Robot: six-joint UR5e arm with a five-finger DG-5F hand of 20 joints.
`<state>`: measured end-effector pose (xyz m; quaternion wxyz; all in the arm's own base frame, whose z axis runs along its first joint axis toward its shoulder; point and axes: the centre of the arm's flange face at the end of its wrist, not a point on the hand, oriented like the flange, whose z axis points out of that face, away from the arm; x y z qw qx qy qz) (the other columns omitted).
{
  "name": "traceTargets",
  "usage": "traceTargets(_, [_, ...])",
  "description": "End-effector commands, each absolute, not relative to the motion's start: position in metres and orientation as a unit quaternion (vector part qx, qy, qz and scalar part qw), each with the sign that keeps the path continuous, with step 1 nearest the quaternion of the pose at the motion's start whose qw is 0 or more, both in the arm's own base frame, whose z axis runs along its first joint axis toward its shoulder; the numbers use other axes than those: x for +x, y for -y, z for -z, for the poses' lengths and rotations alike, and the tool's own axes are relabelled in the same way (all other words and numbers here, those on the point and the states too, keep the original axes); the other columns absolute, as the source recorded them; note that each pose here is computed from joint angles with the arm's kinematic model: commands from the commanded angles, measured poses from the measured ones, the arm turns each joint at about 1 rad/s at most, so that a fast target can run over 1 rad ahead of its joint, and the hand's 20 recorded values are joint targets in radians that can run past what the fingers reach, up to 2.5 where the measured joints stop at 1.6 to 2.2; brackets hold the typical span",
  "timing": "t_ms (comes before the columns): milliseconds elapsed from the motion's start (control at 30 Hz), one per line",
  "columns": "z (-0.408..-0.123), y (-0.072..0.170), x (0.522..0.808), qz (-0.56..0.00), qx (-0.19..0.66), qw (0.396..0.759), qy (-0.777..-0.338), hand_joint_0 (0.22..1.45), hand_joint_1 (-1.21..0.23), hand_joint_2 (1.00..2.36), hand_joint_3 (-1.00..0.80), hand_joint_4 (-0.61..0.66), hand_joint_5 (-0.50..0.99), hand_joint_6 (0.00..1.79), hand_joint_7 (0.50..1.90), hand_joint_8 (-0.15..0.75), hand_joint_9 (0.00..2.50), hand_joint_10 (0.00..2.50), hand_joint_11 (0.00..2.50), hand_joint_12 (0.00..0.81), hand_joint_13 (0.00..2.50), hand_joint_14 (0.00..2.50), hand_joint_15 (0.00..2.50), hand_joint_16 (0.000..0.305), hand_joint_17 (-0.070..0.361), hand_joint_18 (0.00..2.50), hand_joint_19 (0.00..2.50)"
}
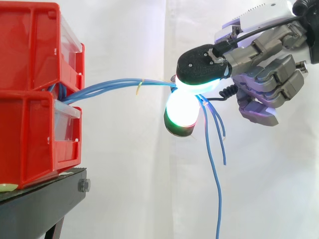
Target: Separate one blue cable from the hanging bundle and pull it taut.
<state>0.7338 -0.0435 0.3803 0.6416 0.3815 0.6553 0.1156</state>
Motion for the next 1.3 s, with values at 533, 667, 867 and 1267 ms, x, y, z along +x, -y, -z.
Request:
traceTargets(533, [-0.3795, 0.0429, 0.7345, -0.115, 0.381, 0.642, -0.655, 0.64, -0.37, 1.00, -0.50, 0.02, 0.14, 0.50, 1.18, -0.135, 2.50, 0.03, 1.74, 0.331, 2.27, 0.03, 1.30, 0.033, 0.075, 1.47, 0.78])
traceTargets(667, [-0.3799, 0.0421, 0.7340, -0.115, 0.381, 0.643, -0.655, 0.72, -0.53, 1.00, -0.49, 0.03, 0.14, 0.50, 1.17, -0.147, 2.50, 0.03, 1.73, 0.348, 2.26, 0.03, 1.27, 0.033, 0.074, 1.46, 0.78])
traceTargets(867, [-0.3810, 0.0405, 0.7354, -0.115, 0.382, 0.648, -0.649, 0.74, -0.61, 1.01, -0.34, 0.02, 0.14, 0.51, 1.18, -0.091, 2.50, 0.03, 1.74, 0.351, 2.24, 0.03, 1.28, 0.033, 0.075, 1.44, 0.79])
traceTargets(1267, [-0.3835, 0.0382, 0.7413, -0.122, 0.377, 0.662, -0.636, 0.53, -0.66, 1.00, -0.18, 0.19, 0.13, 0.51, 1.25, 0.155, 2.50, 0.04, 1.53, 0.466, 2.23, 0.03, 1.14, 0.071, 0.159, 1.68, 0.62])
